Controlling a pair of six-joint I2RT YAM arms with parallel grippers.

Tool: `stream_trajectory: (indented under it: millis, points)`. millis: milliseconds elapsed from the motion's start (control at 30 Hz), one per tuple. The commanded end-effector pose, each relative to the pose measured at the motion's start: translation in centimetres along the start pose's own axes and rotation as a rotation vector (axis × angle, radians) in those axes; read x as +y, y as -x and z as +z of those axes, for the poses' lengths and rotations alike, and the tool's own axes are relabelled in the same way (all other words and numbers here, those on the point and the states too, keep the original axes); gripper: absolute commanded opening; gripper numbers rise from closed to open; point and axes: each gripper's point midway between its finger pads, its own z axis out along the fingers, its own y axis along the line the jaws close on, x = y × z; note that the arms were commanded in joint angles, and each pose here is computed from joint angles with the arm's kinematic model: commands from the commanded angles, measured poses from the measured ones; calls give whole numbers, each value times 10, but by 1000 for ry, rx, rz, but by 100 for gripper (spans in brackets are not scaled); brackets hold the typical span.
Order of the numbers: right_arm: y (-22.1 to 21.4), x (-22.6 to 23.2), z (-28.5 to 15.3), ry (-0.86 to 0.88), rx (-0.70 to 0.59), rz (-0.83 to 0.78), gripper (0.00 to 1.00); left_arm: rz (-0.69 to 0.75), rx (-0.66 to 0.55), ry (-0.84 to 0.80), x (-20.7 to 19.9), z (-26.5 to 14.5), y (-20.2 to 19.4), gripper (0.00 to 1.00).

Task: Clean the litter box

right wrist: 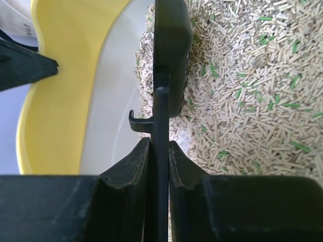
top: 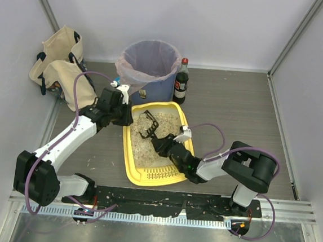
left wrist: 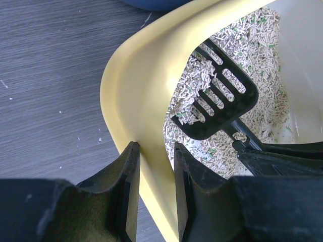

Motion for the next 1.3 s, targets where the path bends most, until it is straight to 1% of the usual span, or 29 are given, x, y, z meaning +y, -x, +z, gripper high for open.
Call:
stream_trajectory:
  millis: [0,233,333,467,600,700,800,833,900,1100,1267]
  points:
    - [-4,-38,-2,-125,52,209,1,26,12,-134,-29,-12,1,31]
    - [4,-18,-1,-54,44,353,2,25,10,-138,-30,-12,1,31]
    - [5,-17,0,-52,39,364,1,27,9,-138,-30,-13,1,31]
    - [10,-16,-4,-35,22,420,1,25,5,-140,-30,-13,2,31]
    - [18,-14,-10,-31,6,427,2,27,-3,-145,-31,-15,3,34]
    - [25,-11,-13,-34,-1,411,2,29,-25,-140,-30,-18,7,43]
    - [27,-12,-17,-50,-1,394,1,30,-47,-135,-30,-21,10,49]
    - [28,-13,-19,-51,-2,396,1,30,-52,-135,-29,-22,10,53]
    - [29,-14,-21,-53,-4,404,1,32,-65,-135,-29,-24,12,58]
    - [39,-5,-28,-24,-17,430,1,34,-84,-139,-30,-28,15,70]
    - [49,4,-33,-1,-29,430,1,32,-91,-133,-29,-29,16,73]
